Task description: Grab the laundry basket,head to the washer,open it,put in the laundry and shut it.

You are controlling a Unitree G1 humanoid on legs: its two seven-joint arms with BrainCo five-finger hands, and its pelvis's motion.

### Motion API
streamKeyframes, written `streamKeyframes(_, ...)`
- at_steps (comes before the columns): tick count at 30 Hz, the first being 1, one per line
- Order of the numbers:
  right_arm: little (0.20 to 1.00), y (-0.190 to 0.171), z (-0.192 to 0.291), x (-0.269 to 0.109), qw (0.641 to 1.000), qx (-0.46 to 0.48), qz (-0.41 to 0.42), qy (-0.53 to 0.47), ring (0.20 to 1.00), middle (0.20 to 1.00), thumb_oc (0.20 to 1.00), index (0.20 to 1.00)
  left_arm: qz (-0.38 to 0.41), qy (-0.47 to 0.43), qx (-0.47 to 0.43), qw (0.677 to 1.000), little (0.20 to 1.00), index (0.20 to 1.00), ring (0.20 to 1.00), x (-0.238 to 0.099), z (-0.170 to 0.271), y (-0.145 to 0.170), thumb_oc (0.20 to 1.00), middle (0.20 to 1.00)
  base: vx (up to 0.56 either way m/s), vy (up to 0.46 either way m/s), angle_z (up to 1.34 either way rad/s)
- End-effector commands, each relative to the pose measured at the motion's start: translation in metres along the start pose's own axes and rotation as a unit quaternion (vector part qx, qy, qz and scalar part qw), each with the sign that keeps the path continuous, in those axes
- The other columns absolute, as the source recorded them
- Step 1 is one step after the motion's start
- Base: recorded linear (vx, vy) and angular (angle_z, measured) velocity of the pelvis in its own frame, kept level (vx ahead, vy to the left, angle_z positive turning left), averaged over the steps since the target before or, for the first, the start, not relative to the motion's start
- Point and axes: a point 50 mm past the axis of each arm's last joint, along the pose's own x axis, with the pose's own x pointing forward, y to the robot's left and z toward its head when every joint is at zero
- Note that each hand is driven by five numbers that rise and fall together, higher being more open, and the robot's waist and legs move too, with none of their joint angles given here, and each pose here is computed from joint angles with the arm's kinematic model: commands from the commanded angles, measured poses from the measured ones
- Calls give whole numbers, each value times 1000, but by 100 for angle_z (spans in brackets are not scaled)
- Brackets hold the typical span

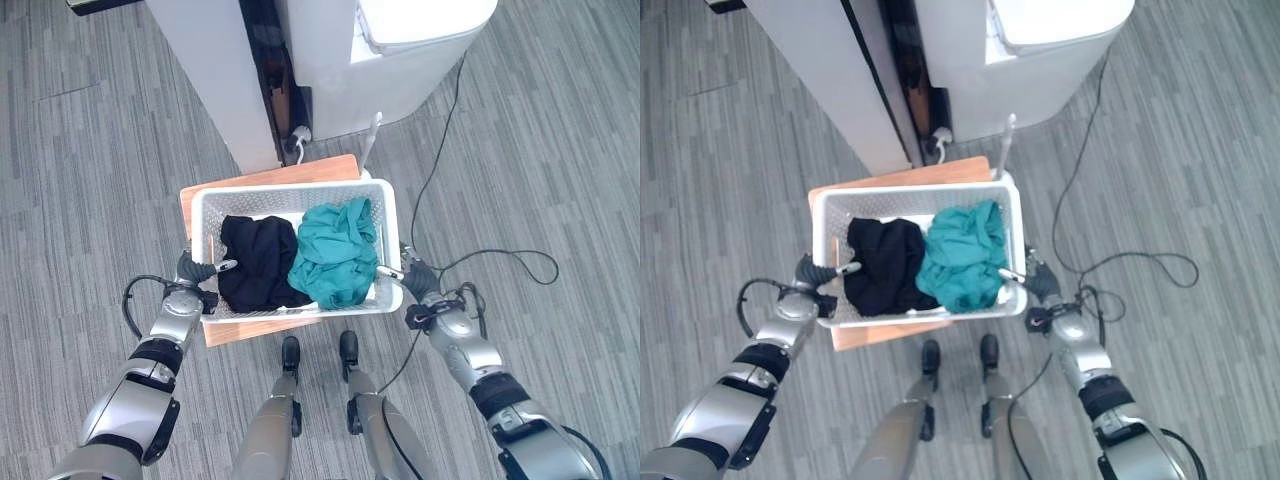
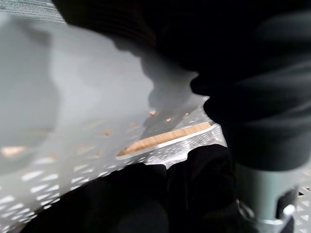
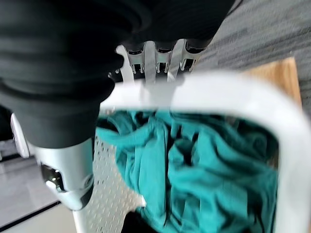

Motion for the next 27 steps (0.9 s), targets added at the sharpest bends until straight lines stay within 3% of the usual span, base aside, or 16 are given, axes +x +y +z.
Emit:
streamKeyframes(1,1000,8,-13,-5,999,16,20,20,1000,1000,1000,1000,-12,-14,-2,1000,1000,1000,1000,-1,5,-9,1000,1000,18,6,-4)
streamKeyframes(12,1000,5,-10,-6,998,60,20,12,1000,1000,1000,1000,-36,-56,38,997,1000,1000,1000,-2,21,-16,1000,1000,0,0,0)
streamKeyframes(24,1000,1,-9,-7,998,61,21,11,1000,1000,1000,1000,-47,-31,41,998,1000,1000,1000,-4,7,-14,1000,1000,0,0,0)
streamKeyframes(25,1000,0,-8,-8,998,60,21,10,1000,1000,1000,1000,-47,-28,44,998,900,900,900,-3,6,-14,900,900,0,0,0)
streamKeyframes(26,1000,-1,-8,-8,998,58,20,9,1000,1000,1000,1000,-47,-26,45,998,570,570,570,-3,5,-13,570,570,0,0,0)
streamKeyframes(27,1000,-1,-8,-8,998,58,20,9,1000,1000,1000,1000,-47,-26,45,998,520,520,520,-3,5,-13,520,520,0,0,0)
